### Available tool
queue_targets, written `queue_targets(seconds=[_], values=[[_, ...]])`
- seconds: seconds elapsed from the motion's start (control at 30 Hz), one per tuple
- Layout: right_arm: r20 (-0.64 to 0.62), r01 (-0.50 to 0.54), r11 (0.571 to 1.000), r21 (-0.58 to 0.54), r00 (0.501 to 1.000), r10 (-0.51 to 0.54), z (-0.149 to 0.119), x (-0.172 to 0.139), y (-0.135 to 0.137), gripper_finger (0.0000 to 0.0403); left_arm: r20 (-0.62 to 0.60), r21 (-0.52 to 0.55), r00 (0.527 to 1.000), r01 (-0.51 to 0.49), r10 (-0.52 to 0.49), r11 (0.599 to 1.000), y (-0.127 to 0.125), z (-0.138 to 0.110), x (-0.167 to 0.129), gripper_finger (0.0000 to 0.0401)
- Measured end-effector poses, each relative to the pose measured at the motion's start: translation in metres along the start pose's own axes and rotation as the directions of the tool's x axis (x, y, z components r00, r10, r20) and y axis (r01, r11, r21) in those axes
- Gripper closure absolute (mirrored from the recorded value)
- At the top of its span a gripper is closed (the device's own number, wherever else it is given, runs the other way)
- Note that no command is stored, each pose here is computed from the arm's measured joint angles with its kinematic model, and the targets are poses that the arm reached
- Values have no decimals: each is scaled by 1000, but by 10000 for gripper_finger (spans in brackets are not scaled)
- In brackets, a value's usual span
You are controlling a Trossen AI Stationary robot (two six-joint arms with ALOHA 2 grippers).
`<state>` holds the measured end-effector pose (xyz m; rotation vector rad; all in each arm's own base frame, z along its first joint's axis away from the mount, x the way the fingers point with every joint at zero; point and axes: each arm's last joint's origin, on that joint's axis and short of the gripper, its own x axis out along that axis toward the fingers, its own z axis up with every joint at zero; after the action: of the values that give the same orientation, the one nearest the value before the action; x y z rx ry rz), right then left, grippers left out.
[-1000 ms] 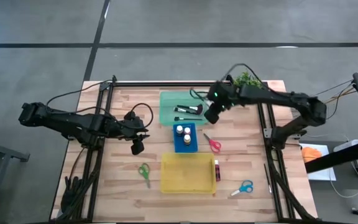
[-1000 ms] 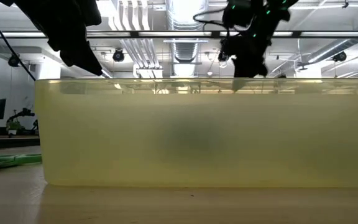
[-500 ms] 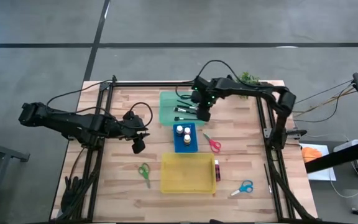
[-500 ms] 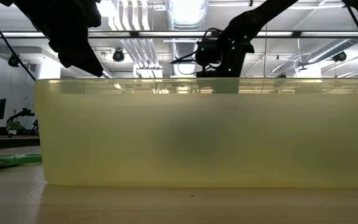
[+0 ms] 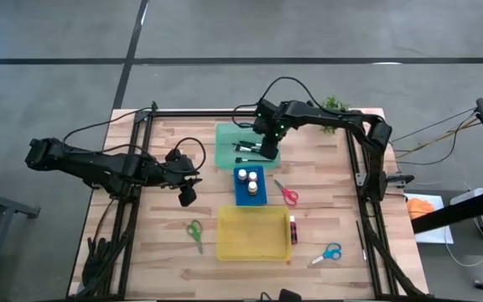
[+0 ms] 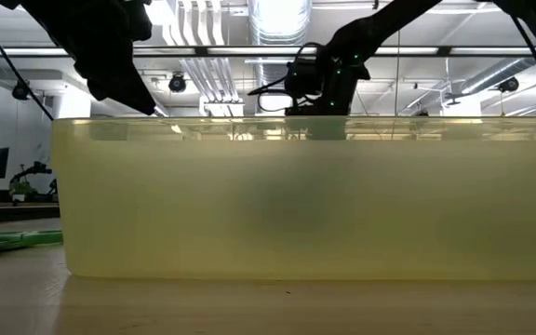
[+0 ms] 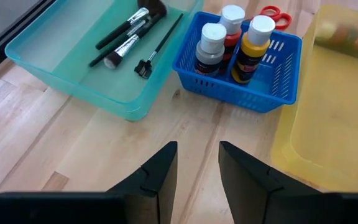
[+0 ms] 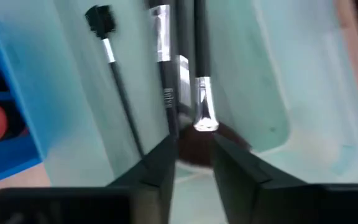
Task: Pick & Place Paint Supplies
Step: Put the yellow paintbrush into the green bin
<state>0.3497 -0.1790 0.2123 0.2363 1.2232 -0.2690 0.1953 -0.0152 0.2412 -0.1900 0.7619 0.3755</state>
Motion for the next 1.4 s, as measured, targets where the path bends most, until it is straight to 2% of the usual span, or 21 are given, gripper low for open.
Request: queue_targets(seconds=[0.13,0.3,0.47,0.67,0.87,1.0,1.17,1.4], values=[[0,42,996,77,999,-42,-5,-14,0,243,0,0,1000,0,0,1000,0,0,0,275],[14,17,969,246,1000,-21,-34,-57,22,224,0,1,1000,1,-1,1000,0,0,0,275],[85,-28,901,432,996,-10,-91,-90,65,223,-2,1,1000,4,-4,1000,0,0,0,275],[122,-74,796,600,993,0,-164,-98,122,223,-2,3,1000,4,-4,1000,0,0,0,275],[183,-158,728,667,982,46,-210,-99,184,223,-2,24,1000,5,-5,1000,0,0,0,275],[158,-158,717,679,985,67,-234,-98,221,223,-2,34,1000,4,-4,999,0,0,0,275],[103,-134,716,686,991,86,-246,-94,261,223,-2,50,1000,4,-4,999,0,0,0,275],[46,-106,712,694,994,103,-246,-86,316,223,-2,89,1000,5,-5,996,0,0,0,275]])
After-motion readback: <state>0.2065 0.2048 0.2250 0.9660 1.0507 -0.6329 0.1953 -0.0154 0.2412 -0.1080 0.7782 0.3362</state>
